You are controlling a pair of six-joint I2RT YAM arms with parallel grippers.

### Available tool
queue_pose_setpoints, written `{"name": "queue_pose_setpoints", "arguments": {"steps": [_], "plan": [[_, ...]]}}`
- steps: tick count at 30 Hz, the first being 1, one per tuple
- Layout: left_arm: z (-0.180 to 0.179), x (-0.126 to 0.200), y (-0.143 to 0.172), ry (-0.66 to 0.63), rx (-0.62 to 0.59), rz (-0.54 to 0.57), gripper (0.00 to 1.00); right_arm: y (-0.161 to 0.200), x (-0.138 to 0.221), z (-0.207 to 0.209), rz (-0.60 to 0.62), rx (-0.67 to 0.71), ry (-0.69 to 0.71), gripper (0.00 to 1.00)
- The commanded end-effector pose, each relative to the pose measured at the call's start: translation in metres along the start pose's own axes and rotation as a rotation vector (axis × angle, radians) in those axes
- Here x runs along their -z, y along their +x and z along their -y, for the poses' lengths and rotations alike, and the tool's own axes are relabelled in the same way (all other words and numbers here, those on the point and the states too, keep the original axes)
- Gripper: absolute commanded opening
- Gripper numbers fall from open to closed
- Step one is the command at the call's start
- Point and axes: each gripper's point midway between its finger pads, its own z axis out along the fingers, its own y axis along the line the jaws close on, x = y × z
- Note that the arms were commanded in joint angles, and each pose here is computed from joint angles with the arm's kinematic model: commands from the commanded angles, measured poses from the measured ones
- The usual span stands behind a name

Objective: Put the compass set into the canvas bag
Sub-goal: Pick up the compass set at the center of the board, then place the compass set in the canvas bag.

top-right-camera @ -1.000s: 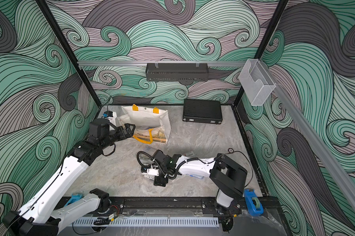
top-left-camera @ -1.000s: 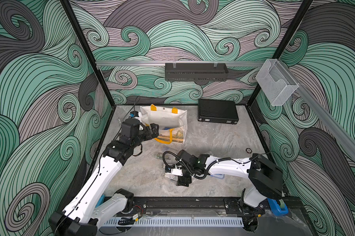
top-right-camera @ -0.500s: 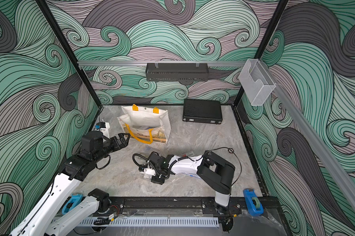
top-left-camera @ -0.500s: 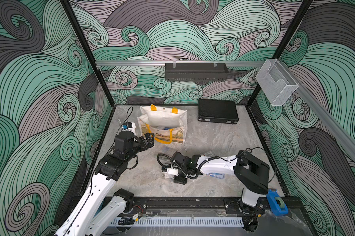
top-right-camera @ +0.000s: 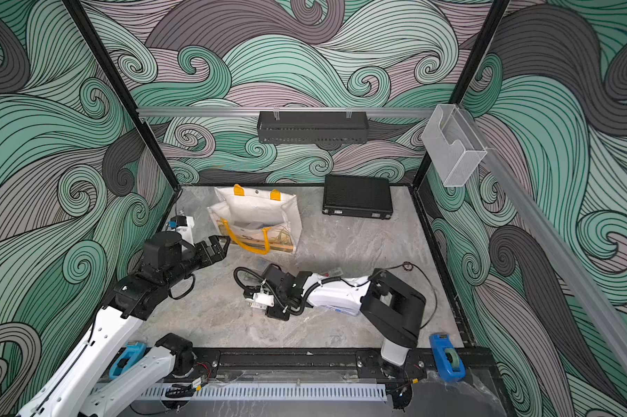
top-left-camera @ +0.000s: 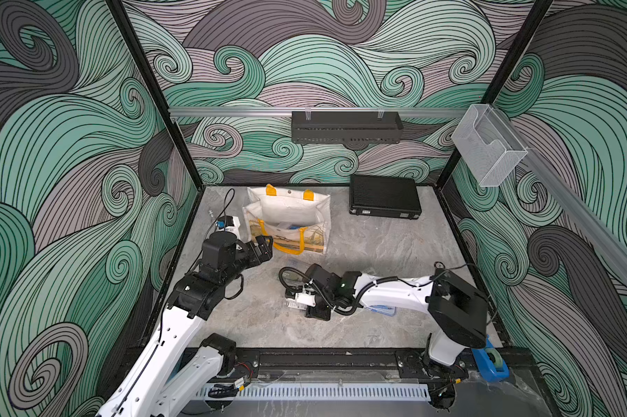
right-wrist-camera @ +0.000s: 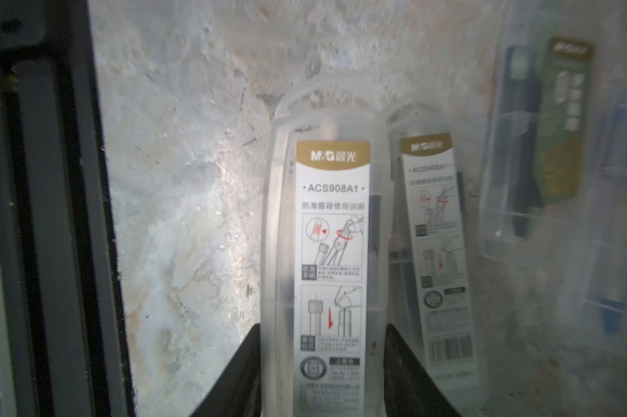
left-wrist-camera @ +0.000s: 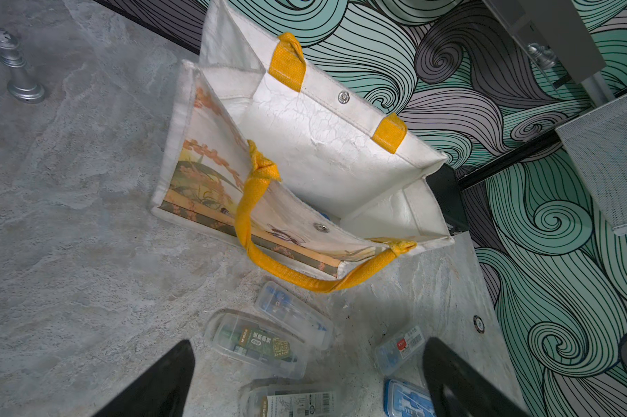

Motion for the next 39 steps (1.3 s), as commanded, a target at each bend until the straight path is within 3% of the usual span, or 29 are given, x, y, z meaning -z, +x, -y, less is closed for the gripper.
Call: {"name": "queue_pose_setpoints", "arguments": {"steps": [1, 6, 11, 22, 34, 39], "plan": [[0.028, 0.004, -0.01, 0.131, -0.035, 0.008, 0.99, -0.042, 0.046, 0.017, 0.192, 0.057, 0.062, 0.39], [0.071, 0.009, -0.01, 0.355, -0.067, -0.027, 0.98, -0.069, 0.105, 0.046, 0.368, 0.074, 0.193, 0.38], [0.098, 0.008, -0.016, 0.49, -0.061, -0.048, 0.96, -0.081, 0.14, 0.075, 0.455, 0.076, 0.31, 0.38], [0.126, -0.018, -0.017, 0.606, -0.017, -0.124, 0.77, -0.093, 0.168, 0.116, 0.541, 0.042, 0.404, 0.38], [0.143, -0.029, -0.019, 0.683, -0.007, -0.161, 0.4, -0.106, 0.183, 0.136, 0.631, -0.014, 0.387, 0.37], [0.144, -0.034, -0.017, 0.68, -0.006, -0.174, 0.32, -0.109, 0.187, 0.139, 0.663, -0.026, 0.373, 0.37]]}}
